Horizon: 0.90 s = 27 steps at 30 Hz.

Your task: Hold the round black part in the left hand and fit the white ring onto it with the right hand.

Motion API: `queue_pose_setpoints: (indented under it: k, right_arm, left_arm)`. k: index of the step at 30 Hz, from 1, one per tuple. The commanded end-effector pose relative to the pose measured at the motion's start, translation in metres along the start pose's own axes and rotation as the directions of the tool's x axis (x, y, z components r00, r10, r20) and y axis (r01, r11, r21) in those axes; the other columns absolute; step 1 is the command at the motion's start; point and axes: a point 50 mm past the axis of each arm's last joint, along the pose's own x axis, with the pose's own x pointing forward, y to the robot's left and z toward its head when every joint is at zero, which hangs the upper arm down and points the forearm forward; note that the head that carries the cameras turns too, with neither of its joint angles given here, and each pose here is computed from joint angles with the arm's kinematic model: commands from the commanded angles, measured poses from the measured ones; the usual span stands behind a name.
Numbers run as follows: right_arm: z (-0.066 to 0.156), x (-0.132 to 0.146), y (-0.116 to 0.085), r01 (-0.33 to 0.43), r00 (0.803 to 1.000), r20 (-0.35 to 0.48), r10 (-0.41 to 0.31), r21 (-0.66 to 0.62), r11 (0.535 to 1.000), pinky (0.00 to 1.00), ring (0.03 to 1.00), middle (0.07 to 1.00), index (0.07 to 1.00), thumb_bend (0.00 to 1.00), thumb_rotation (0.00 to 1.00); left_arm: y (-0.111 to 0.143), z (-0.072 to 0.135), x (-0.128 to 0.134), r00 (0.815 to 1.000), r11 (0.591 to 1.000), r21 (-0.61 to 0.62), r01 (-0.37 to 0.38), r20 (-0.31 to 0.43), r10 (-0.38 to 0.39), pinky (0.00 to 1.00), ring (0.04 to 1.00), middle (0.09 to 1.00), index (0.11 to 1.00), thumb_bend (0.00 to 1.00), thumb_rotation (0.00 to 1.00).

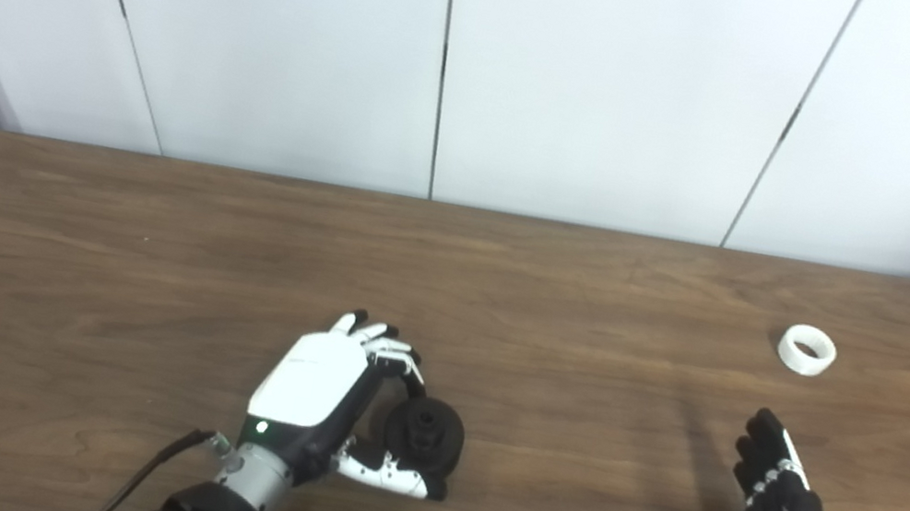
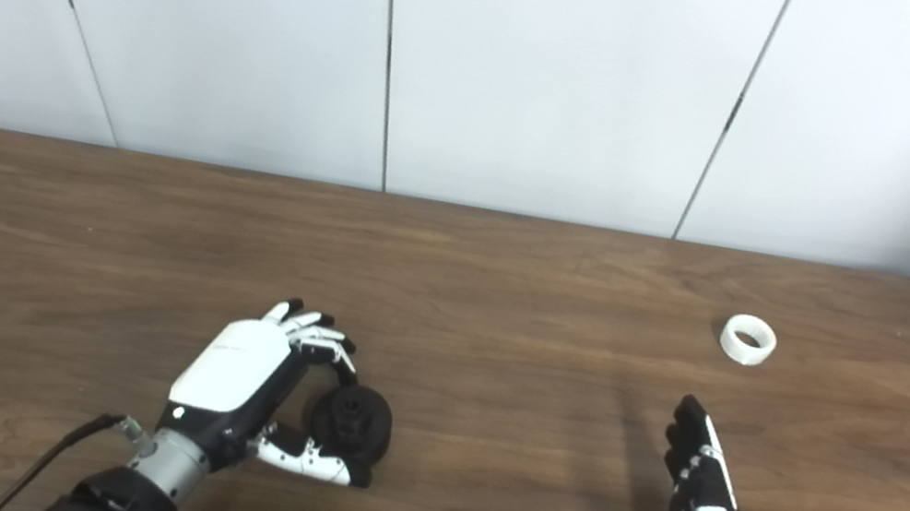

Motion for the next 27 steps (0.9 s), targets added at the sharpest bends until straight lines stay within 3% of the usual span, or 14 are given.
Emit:
queue_pose_setpoints:
  k: [1, 19, 21, 25, 27]
  right_arm:
    - [0.011, 0.002, 0.011, 0.012, 0.998, 0.061, -0.014, 0.037, 0.999, 1.0, 0.977, 0.981, 0.962, 0.6, 1.0]
    - [0.017, 0.006, 0.005, 0.008, 0.998, 0.066, -0.01, 0.033, 0.999, 1.0, 0.98, 0.978, 0.952, 0.58, 1.0]
    - [0.02, 0.008, 0.004, 0.042, 0.996, 0.074, -0.044, 0.023, 0.999, 1.0, 0.964, 0.963, 0.932, 0.58, 1.0]
    - [0.026, 0.014, 0.002, 0.082, 0.993, 0.087, -0.082, -0.005, 0.997, 0.97, 0.937, 0.935, 0.895, 0.56, 0.87]
    - [0.032, 0.021, -0.001, 0.124, 0.988, 0.092, -0.12, -0.031, 0.992, 0.91, 0.91, 0.893, 0.851, 0.56, 0.7]
  left_arm:
    - [0.004, 0.005, 0.003, 0.998, 0.998, 0.029, -0.055, 0.038, 0.053, 1.0, 0.9, 0.788, 0.483, 0.52, 0.05]
    - [-0.017, -0.003, -0.003, 0.998, 0.997, 0.055, -0.056, 0.037, 0.054, 1.0, 0.894, 0.785, 0.484, 0.52, 0.05]
    - [-0.018, -0.003, -0.004, 0.998, 0.997, 0.056, -0.059, 0.033, 0.057, 1.0, 0.894, 0.785, 0.484, 0.52, 0.05]
    - [-0.018, -0.004, -0.005, 0.998, 0.997, 0.049, -0.06, 0.031, 0.059, 1.0, 0.89, 0.782, 0.484, 0.52, 0.05]
    - [-0.019, -0.005, -0.005, 0.998, 0.997, 0.053, -0.052, 0.024, 0.051, 1.0, 0.891, 0.781, 0.484, 0.52, 0.05]
